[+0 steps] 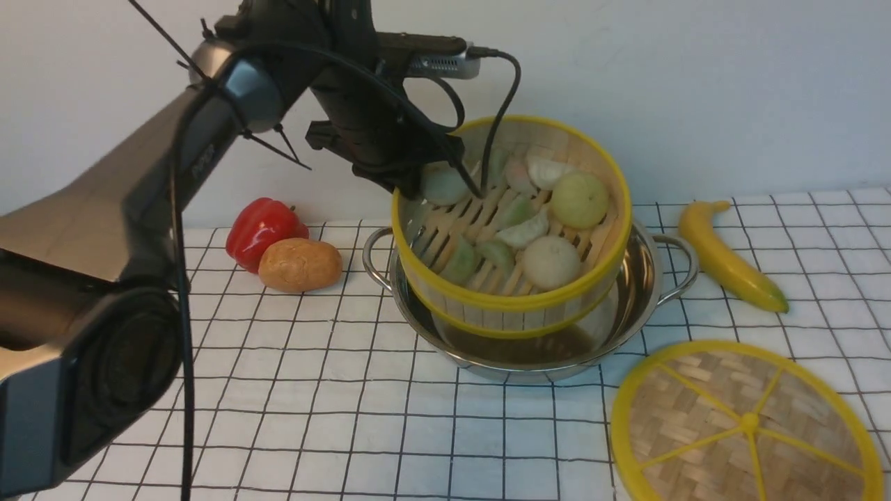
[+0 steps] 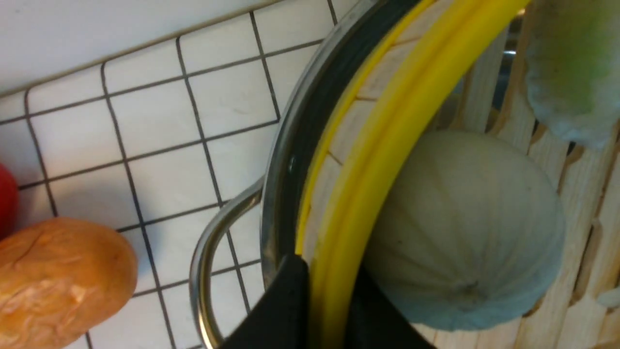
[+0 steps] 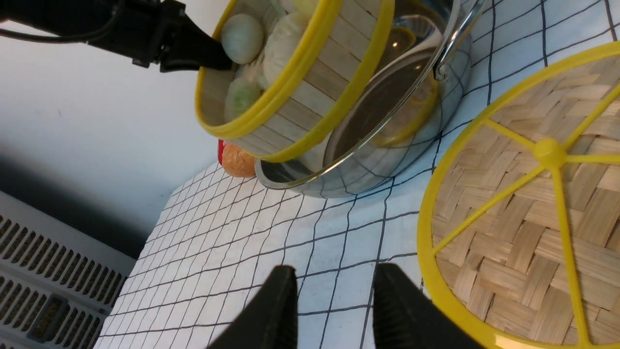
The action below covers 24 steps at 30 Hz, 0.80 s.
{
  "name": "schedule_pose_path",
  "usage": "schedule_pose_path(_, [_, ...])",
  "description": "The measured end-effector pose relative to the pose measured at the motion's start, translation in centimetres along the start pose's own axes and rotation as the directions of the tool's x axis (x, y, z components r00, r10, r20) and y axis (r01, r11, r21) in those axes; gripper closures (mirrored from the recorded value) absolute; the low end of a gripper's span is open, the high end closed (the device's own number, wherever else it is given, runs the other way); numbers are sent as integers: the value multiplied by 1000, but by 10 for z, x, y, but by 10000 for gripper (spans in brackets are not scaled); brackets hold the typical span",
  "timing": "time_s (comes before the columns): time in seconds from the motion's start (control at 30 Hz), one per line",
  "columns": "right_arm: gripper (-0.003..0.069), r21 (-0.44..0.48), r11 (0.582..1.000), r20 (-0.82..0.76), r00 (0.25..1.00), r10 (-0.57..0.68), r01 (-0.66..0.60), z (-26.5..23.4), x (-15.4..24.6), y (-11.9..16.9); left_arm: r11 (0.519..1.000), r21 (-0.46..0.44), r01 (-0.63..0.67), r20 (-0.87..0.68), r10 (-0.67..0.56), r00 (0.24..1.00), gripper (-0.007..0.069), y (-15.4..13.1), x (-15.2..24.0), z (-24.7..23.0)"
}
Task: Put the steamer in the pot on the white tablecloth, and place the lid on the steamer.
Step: 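Place the bamboo steamer basket with dumplings into the steel pot with the left gripper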
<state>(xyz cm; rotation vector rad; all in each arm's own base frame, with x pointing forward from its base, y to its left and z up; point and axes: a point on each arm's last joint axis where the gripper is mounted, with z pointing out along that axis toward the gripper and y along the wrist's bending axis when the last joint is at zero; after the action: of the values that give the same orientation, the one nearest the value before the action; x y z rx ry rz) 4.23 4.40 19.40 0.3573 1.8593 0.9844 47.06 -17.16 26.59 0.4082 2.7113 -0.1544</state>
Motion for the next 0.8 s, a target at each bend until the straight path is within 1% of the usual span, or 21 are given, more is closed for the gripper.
schedule_pose_path(0.47, [417,0,1000,0,1000,0,0,0,0,0,1000,9,10,-75,-10,997,575,0,6,44])
schedule_pose_path(0.67, [417,0,1000,0,1000,0,0,0,0,0,999,38,23,-63,-20,998,575,-2,5,48])
schedule_pose_path(0.8, [417,0,1000,0,1000,0,0,0,0,0,999,41,24,-49,-22,999,575,-2,3,48])
